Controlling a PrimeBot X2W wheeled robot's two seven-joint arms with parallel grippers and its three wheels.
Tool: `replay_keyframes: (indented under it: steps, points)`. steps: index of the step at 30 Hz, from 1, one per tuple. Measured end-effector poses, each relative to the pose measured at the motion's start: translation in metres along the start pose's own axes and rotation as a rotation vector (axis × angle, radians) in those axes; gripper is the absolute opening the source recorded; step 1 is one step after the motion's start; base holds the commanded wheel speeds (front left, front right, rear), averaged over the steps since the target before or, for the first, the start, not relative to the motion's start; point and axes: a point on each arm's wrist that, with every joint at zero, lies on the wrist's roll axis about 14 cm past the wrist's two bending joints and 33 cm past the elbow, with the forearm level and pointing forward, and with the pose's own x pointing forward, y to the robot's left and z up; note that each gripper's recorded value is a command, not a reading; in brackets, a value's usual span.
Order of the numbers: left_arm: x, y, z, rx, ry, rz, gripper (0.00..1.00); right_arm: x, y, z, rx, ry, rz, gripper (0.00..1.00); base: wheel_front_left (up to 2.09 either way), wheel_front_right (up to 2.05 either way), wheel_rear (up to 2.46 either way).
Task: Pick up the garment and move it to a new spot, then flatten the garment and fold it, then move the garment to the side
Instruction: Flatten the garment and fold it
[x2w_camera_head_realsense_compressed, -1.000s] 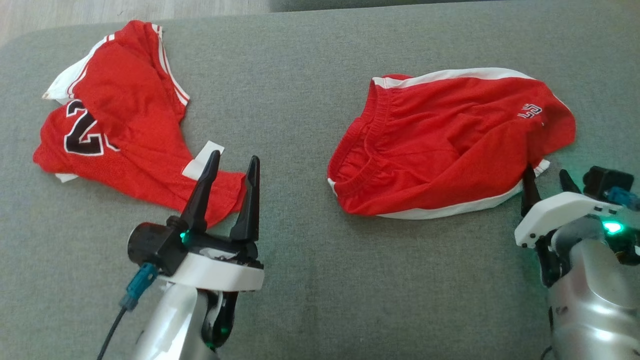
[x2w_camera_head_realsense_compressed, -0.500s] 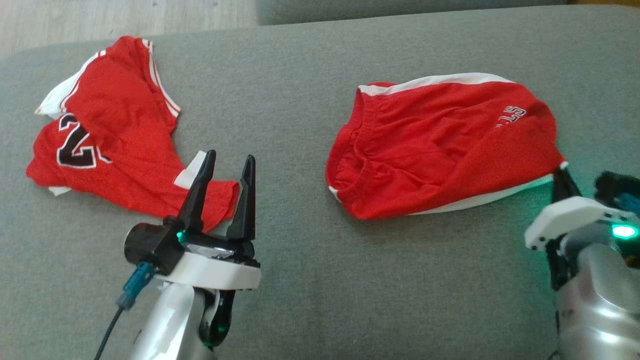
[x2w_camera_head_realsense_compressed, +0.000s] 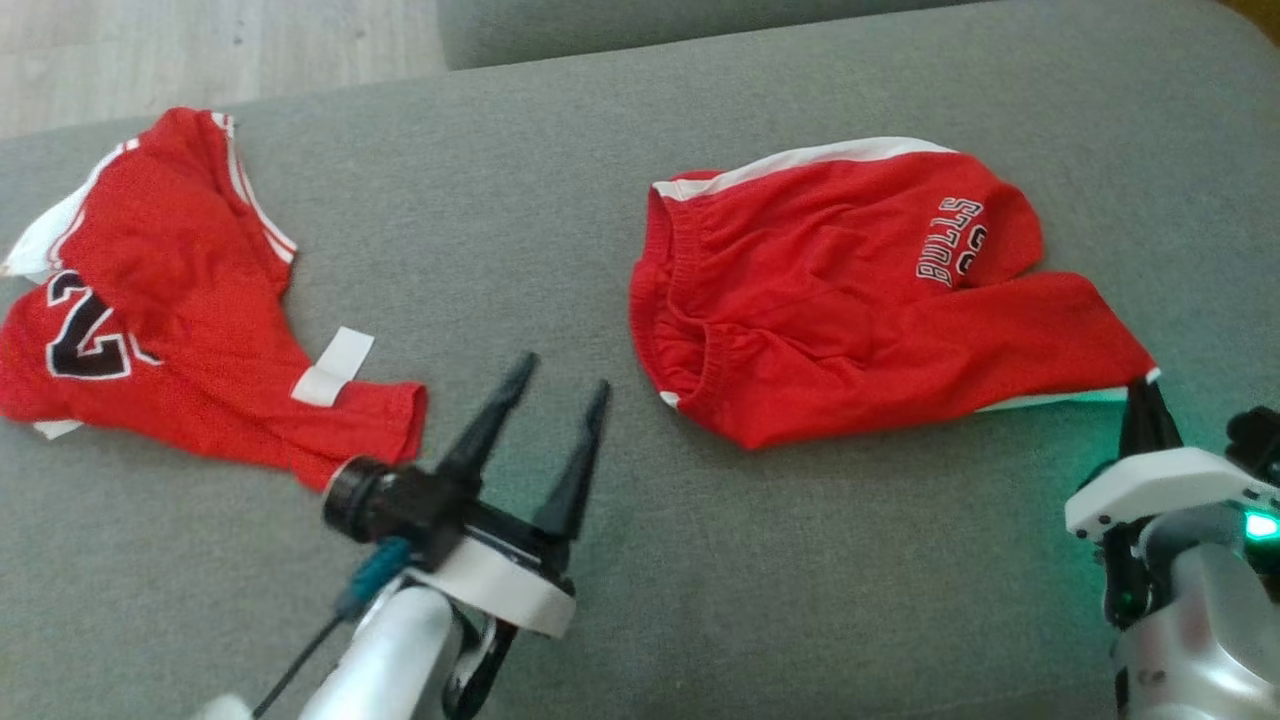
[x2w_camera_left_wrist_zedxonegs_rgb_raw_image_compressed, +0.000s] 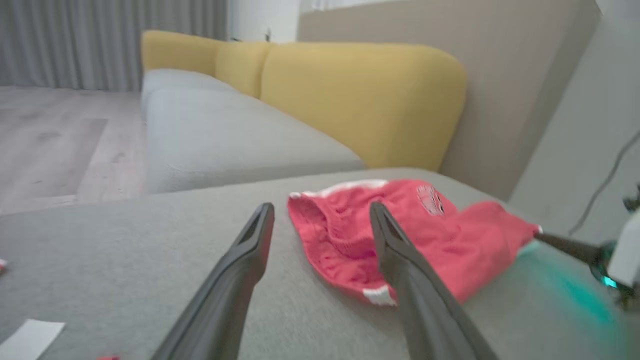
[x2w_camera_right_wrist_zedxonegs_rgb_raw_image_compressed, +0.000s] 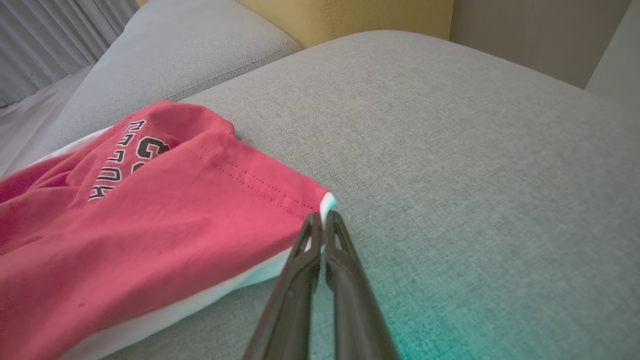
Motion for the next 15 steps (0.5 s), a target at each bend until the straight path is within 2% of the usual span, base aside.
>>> replay_keyframes:
  steps: [6, 12, 15]
  points:
    - [0.010, -0.025, -0.049, 0.167, 0.199, -0.212, 1.00, 0.002, -0.002, -0.001, 0.002, 0.001, -0.003, 0.00, 0.00, 0.00, 0.00]
    - [0.019, -0.032, -0.079, 0.274, 0.309, -0.343, 1.00, 0.007, -0.003, -0.006, -0.002, 0.016, -0.004, 0.00, 0.00, 0.00, 0.00]
    - [0.024, -0.032, -0.089, 0.286, 0.341, -0.370, 1.00, 0.009, -0.004, -0.009, -0.005, 0.028, -0.005, 0.00, 0.00, 0.00, 0.00]
